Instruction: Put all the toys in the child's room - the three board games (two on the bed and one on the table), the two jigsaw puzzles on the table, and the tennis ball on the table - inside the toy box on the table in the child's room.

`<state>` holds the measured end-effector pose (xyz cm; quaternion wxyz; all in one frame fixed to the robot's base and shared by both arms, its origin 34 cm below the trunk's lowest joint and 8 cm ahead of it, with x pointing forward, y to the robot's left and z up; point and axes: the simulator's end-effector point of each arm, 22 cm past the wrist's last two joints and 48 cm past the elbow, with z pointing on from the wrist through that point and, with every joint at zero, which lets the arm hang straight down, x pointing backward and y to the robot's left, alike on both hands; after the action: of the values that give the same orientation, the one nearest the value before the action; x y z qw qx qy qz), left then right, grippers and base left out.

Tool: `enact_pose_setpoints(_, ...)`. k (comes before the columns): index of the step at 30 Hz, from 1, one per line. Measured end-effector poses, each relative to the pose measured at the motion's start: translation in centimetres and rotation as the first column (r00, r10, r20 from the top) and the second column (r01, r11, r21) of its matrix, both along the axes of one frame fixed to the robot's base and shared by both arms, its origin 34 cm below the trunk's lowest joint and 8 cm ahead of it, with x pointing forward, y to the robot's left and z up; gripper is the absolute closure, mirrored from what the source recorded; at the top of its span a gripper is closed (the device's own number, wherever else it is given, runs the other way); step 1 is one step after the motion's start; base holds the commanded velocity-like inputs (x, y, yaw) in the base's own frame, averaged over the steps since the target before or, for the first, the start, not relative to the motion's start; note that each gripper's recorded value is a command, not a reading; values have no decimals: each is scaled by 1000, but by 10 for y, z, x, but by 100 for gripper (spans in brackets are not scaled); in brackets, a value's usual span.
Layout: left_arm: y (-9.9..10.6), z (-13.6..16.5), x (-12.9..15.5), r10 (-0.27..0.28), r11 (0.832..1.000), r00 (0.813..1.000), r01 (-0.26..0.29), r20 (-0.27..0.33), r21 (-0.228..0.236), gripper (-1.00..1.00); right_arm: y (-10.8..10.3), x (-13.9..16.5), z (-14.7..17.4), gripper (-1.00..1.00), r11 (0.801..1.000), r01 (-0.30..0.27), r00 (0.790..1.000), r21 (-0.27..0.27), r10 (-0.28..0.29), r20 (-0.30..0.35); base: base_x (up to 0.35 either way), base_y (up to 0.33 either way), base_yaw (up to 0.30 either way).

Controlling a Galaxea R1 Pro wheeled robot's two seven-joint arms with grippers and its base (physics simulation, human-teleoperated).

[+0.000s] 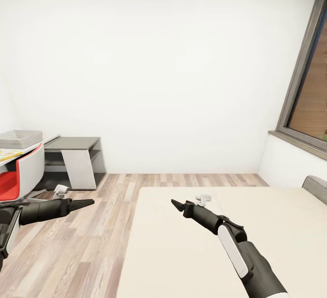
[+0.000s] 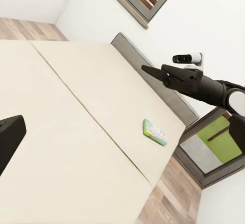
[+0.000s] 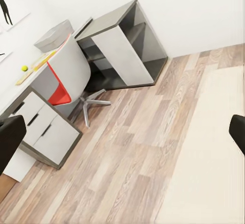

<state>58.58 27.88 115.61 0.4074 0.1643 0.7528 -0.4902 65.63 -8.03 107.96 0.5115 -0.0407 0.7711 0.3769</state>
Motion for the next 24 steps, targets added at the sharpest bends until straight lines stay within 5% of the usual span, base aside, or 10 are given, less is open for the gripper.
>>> enact_pose_setpoints(24,0,0,0,-1,1000,1000,1,1,1,-100,0,0,0,-100,1000,0,1000,-1,0,0,0,-244,0)
